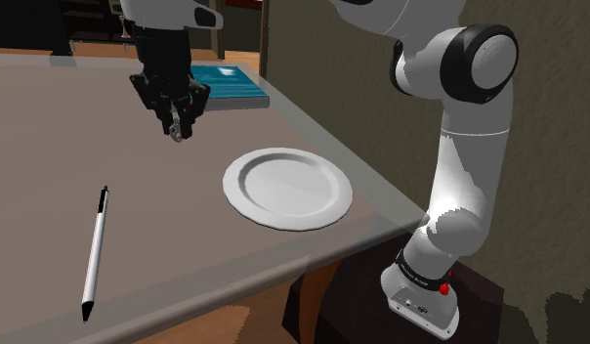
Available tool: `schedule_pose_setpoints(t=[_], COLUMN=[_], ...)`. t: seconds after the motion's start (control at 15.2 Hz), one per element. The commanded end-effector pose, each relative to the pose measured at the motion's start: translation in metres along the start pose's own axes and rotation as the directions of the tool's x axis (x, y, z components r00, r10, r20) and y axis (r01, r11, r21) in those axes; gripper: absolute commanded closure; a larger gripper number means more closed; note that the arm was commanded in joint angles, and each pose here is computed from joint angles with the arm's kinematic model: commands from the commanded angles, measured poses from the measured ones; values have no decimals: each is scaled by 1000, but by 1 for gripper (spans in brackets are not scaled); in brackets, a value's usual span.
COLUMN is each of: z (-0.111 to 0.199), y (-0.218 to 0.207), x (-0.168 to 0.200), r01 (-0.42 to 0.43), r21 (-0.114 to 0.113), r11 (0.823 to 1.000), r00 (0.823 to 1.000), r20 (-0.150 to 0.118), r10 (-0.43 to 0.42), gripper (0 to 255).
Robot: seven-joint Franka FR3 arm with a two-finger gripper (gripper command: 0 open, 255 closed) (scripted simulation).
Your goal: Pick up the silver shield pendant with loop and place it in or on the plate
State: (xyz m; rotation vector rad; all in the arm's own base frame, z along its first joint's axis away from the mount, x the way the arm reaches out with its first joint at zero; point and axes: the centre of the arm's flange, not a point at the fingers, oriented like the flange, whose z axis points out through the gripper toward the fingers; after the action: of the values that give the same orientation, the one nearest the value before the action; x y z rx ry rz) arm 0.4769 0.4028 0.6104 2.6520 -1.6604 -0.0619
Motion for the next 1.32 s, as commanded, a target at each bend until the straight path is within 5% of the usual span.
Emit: schedule_pose_setpoints(t=[0.0,0.46,1.25], z=[0,0,-63], y=[0,0,2], x=[0,0,-2], r01=[0,0,0], r21=[0,0,0], r11=[1000,1000,1000], r00=[1000,1000,1000], r20=[0,0,0], r10=[0,0,0], gripper=[255,255,255])
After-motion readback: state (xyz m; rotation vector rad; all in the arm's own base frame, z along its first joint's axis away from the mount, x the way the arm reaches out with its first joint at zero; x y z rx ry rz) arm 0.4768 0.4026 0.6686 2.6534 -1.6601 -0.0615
